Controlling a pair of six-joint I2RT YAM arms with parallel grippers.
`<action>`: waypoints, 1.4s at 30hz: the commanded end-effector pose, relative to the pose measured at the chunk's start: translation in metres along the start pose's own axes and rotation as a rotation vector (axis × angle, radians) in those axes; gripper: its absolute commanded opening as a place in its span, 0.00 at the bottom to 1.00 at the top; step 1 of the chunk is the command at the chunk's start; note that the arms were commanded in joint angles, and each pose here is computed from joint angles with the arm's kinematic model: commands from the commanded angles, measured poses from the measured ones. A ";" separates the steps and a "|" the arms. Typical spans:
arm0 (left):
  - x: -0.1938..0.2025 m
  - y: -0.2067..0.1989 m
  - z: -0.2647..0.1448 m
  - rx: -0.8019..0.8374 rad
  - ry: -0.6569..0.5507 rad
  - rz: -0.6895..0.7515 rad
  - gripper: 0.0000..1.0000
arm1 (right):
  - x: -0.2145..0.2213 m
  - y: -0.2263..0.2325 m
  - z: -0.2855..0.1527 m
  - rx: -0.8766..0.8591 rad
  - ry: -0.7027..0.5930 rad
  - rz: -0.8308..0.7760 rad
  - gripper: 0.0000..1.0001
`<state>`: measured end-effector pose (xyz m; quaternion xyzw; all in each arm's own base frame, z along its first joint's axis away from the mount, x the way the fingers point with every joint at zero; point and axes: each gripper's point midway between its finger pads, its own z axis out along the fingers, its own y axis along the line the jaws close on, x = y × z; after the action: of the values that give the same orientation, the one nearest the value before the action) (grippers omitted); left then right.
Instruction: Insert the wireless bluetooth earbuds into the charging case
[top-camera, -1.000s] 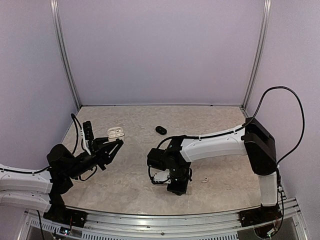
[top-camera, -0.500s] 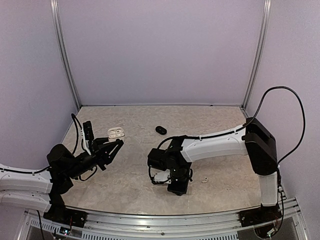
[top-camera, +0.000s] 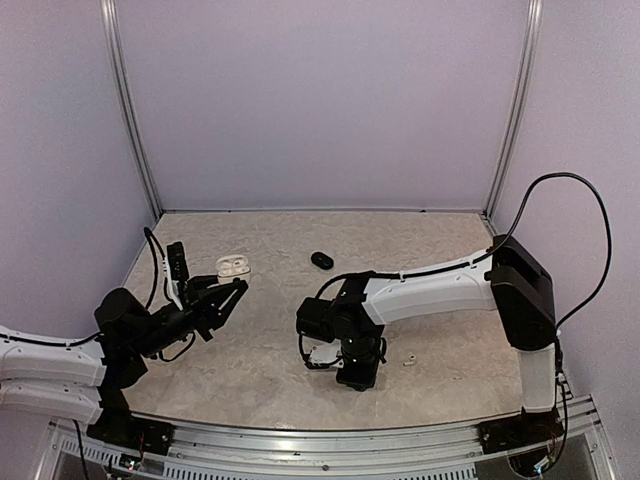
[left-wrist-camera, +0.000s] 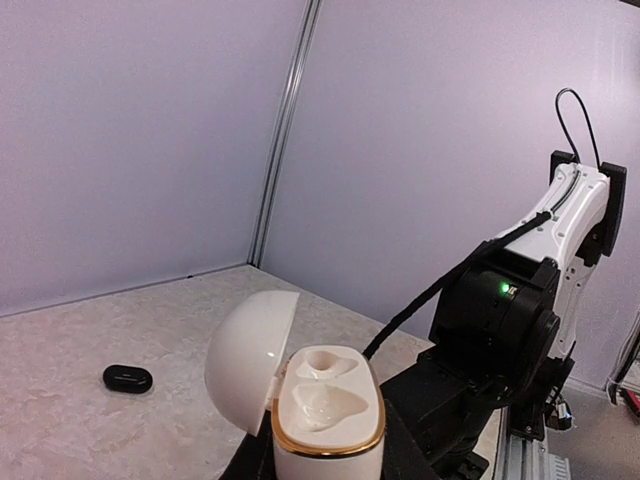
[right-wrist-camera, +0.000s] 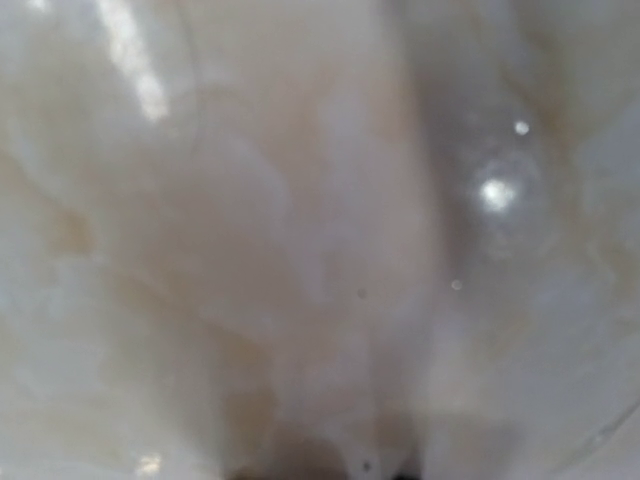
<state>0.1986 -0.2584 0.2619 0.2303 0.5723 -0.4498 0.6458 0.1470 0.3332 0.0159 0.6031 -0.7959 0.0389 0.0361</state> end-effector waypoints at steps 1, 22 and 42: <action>-0.007 -0.001 0.000 0.009 -0.030 0.003 0.09 | 0.011 0.005 -0.006 0.006 0.024 -0.004 0.30; -0.012 -0.005 0.000 0.033 -0.050 0.020 0.08 | -0.072 -0.046 -0.212 0.229 -0.797 0.063 0.16; -0.024 -0.056 0.015 0.224 -0.076 0.140 0.08 | -0.052 0.005 -0.392 0.147 -1.663 -0.172 0.17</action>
<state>0.1784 -0.2791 0.2729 0.2852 0.5336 -0.4722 0.6410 0.1746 0.4206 0.3663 0.5069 -0.5712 -0.3089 -0.5669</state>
